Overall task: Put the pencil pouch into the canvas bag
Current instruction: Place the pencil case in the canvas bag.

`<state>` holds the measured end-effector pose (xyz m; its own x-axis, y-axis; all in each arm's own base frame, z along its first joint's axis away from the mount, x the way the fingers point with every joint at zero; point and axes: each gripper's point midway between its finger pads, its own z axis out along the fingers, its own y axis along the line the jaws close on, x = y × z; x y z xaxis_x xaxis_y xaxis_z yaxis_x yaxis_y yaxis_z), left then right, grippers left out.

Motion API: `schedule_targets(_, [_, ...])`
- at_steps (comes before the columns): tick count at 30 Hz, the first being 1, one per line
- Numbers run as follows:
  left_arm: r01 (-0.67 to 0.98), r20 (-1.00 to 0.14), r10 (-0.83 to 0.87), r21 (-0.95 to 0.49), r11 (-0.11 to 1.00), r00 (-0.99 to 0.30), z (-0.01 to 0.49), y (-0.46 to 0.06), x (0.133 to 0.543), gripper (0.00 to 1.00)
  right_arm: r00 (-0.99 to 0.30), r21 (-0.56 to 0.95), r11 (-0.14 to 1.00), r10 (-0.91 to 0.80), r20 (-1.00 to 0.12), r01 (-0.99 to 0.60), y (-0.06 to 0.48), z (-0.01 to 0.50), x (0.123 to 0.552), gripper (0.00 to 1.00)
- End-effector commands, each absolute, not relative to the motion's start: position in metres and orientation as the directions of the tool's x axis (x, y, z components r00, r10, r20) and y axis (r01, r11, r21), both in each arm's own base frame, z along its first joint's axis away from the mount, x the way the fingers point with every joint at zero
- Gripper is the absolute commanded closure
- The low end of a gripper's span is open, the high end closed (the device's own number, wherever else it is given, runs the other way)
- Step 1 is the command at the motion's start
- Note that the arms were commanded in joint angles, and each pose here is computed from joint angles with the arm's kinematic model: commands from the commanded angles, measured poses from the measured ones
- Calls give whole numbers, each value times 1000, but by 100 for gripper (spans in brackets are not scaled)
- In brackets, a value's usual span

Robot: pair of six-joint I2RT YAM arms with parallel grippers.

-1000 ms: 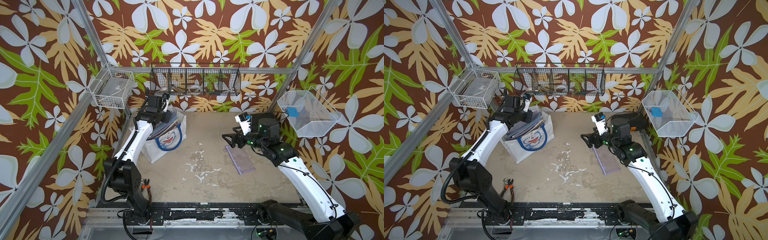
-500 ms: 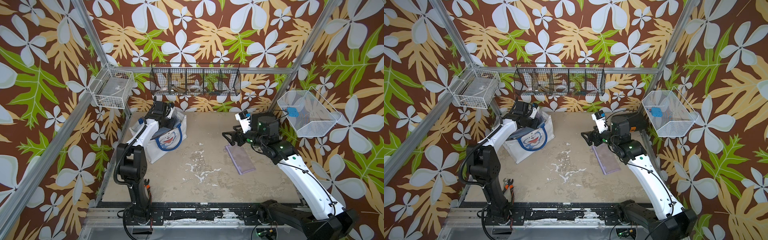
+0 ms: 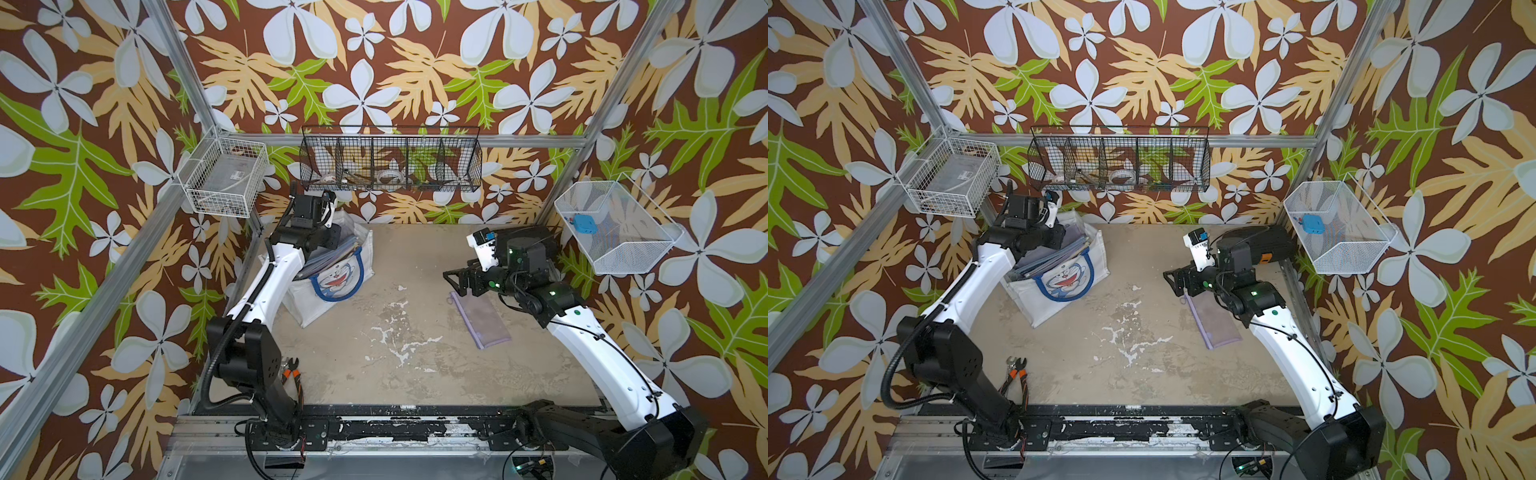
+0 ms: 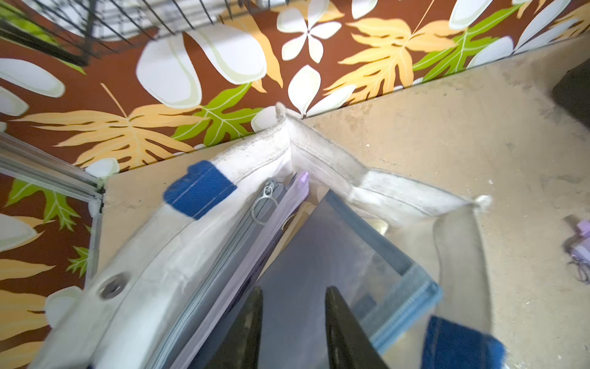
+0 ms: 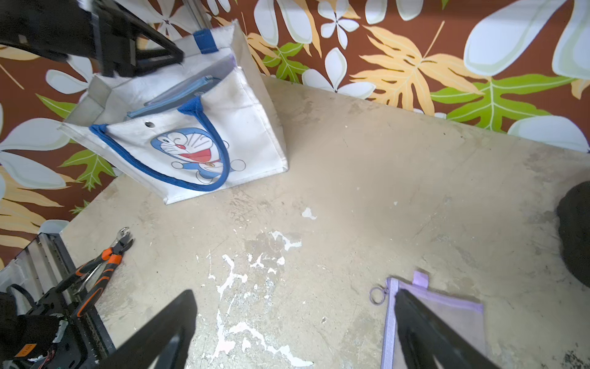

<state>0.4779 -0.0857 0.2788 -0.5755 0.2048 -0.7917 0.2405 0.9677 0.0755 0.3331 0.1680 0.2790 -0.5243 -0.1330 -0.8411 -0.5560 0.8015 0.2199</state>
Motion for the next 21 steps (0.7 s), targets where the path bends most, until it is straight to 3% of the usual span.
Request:
schedule_targets(1, [223,-827,143,22,975,-544,299,-90,455,63,-563,251,818,-106,-819,-518,161,261,341,3])
schedule_targets(5, [265,-861,150,18,964,-487,303,-115,413,55,-662,372,811,-24,-749,-451,138,230,350,3])
schedule_targets(8, [367,-889,81,-101,925,-450,306,-146,378,53,-705,378,851,14,-709,-363,107,206,356,3])
schedule_targets(16, [639,-874,-18,-370,674,-486,273,-273,281,43,-810,415,900,142,-569,-134,44,131,372,4])
schedule_targets(21, [687,-848,-39,-454,568,-529,254,-301,244,42,-858,378,922,128,-497,-81,32,98,372,4])
